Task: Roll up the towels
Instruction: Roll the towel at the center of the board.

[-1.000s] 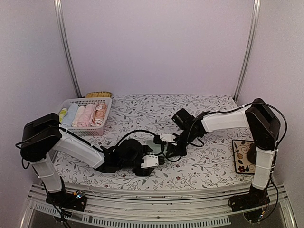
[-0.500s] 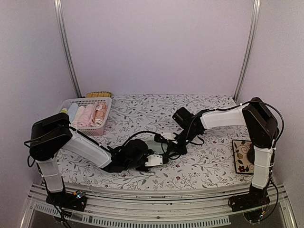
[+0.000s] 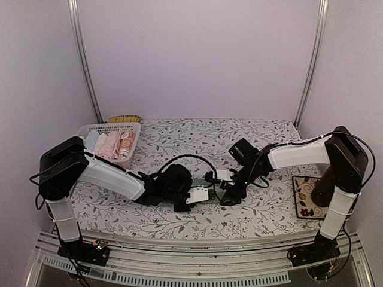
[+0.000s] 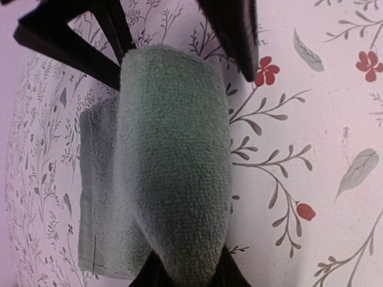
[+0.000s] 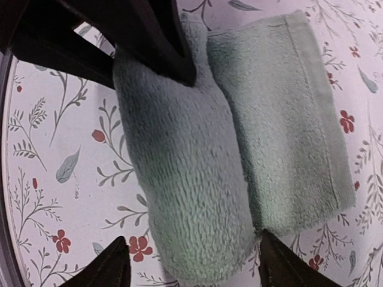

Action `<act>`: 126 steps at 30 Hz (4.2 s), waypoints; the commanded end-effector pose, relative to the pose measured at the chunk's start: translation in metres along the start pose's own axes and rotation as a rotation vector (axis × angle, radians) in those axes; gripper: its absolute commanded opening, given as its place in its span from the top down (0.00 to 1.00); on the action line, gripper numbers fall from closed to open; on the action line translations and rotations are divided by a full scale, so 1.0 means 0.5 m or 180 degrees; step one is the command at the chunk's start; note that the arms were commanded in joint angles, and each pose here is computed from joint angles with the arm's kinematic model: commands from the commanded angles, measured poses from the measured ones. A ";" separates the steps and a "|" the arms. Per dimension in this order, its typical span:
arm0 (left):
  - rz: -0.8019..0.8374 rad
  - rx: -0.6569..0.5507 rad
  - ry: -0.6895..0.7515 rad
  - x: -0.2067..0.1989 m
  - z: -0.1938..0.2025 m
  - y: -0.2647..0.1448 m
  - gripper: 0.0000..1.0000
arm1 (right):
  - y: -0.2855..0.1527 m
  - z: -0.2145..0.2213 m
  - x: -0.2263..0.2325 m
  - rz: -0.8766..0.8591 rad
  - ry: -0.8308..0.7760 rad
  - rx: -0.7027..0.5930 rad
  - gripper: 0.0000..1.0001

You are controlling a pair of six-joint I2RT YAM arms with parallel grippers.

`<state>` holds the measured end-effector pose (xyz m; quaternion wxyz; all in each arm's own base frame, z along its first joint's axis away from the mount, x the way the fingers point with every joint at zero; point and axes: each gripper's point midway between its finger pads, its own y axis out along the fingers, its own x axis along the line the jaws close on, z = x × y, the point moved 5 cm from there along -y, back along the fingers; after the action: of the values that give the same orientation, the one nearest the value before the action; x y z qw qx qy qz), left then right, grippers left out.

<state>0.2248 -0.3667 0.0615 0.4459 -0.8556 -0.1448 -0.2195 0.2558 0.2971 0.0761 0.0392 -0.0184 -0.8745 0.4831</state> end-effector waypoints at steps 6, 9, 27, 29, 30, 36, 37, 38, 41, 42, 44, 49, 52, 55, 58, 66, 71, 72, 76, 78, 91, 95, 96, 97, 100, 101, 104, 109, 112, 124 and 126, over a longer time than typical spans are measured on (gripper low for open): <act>0.1188 0.0109 -0.0890 0.003 0.031 -0.001 0.82 | -0.085 0.015 -0.052 0.1363 0.0002 -0.0164 0.18; 0.1591 0.0230 -0.1193 0.002 0.043 0.022 0.81 | -0.090 0.013 -0.029 0.1548 -0.0251 -0.0271 0.18; 0.2612 0.0203 -0.2285 0.066 0.045 0.084 0.73 | -0.069 -0.026 0.067 0.2163 -0.1726 -0.0497 0.23; 0.2655 0.0187 -0.2351 0.067 0.049 0.088 0.73 | -0.051 -0.026 0.058 0.2204 -0.1788 -0.0417 0.23; 0.2658 0.0197 -0.2388 0.069 0.053 0.092 0.73 | -0.043 -0.027 0.054 0.2225 -0.1810 -0.0380 0.23; 0.2779 0.0176 -0.2534 0.065 0.068 0.101 0.72 | 0.002 -0.038 0.037 0.2254 -0.2001 -0.0264 0.25; 0.2789 0.0178 -0.2550 0.064 0.070 0.103 0.72 | 0.008 -0.039 0.032 0.2265 -0.2015 -0.0236 0.26; 0.2804 0.0168 -0.2559 0.065 0.070 0.102 0.71 | 0.015 -0.041 0.027 0.2274 -0.2021 -0.0205 0.27; 0.2853 0.0128 -0.2589 0.064 0.069 0.101 0.70 | 0.035 -0.047 0.016 0.2269 -0.2065 -0.0134 0.32; 0.2852 0.0125 -0.2592 0.065 0.069 0.101 0.69 | 0.041 -0.048 0.012 0.2267 -0.2080 -0.0109 0.36; 0.2861 0.0117 -0.2607 0.065 0.069 0.101 0.67 | 0.054 -0.047 0.005 0.2265 -0.2097 -0.0054 0.45; 0.2856 0.0093 -0.2622 0.068 0.072 0.098 0.46 | 0.070 -0.040 0.004 0.2192 -0.2140 0.0017 0.82; 0.2755 0.0047 -0.2615 0.075 0.074 0.092 0.35 | 0.072 -0.035 0.012 0.2064 -0.2126 0.0026 0.93; 0.2588 0.0031 -0.2596 0.085 0.073 0.083 0.21 | 0.073 -0.027 0.020 0.1908 -0.2085 0.0056 0.96; 0.2381 0.0063 -0.2603 0.098 0.072 0.067 0.04 | 0.069 -0.022 0.027 0.1760 -0.2014 0.0062 0.96; 0.1622 0.0037 -0.2638 0.161 0.056 -0.010 0.03 | 0.052 -0.011 0.052 0.1252 -0.1872 0.0089 0.96; 0.0855 -0.0174 -0.2640 0.231 0.035 -0.086 0.03 | 0.048 -0.013 0.069 0.0855 -0.1737 0.0167 0.96; 0.0641 -0.0198 -0.2648 0.245 0.038 -0.097 0.03 | 0.049 -0.012 0.071 0.0810 -0.1713 0.0187 0.96; 0.0053 -0.0348 -0.2673 0.272 0.051 -0.136 0.03 | 0.055 -0.002 0.076 0.0694 -0.1658 0.0264 0.96; -0.0053 -0.0483 -0.2649 0.276 0.048 -0.157 0.03 | 0.055 0.001 0.083 0.0631 -0.1680 0.0263 0.96; 0.0678 -0.0666 -0.3456 0.242 0.042 -0.066 0.03 | 0.053 0.016 0.094 0.0421 -0.1766 0.0329 0.96; 0.1299 -0.0679 -0.3731 0.219 0.024 -0.023 0.03 | 0.053 0.021 0.087 0.0519 -0.1786 0.0395 0.96; 0.1394 -0.0675 -0.3750 0.215 0.023 -0.014 0.03 | 0.053 0.021 0.087 0.0545 -0.1801 0.0398 0.96; 0.1445 -0.0707 -0.3750 0.216 0.018 -0.014 0.03 | 0.052 0.021 0.085 0.0572 -0.1809 0.0399 0.96; 0.1693 -0.0676 -0.3812 0.195 0.027 0.011 0.03 | 0.050 0.022 0.087 0.0623 -0.1878 0.0373 0.96; 0.1773 -0.0680 -0.3837 0.190 0.029 0.014 0.03 | 0.049 0.023 0.086 0.0650 -0.1896 0.0371 0.96; 0.1953 -0.0692 -0.3930 0.175 0.041 0.025 0.03 | 0.047 0.021 0.081 0.0742 -0.1940 0.0377 0.97; 0.2339 -0.0746 -0.4102 0.134 0.060 0.036 0.03 | 0.045 0.022 0.079 0.0776 -0.1965 0.0381 0.97; 0.2487 -0.0733 -0.4157 0.111 0.069 0.038 0.04 | 0.047 0.023 0.076 0.0807 -0.1981 0.0389 0.97; 0.2992 -0.0976 -0.4085 0.061 0.072 0.020 0.03 | 0.043 0.022 0.079 0.0775 -0.2067 0.0337 0.97; 0.2999 -0.0987 -0.3999 0.058 0.068 0.021 0.03 | 0.040 0.018 0.081 0.0731 -0.2066 0.0300 0.97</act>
<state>0.2703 -0.3453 0.0675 0.1921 -0.8522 0.0235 0.4861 0.2259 0.3197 0.0715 -0.3230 0.0044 -0.8185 0.4751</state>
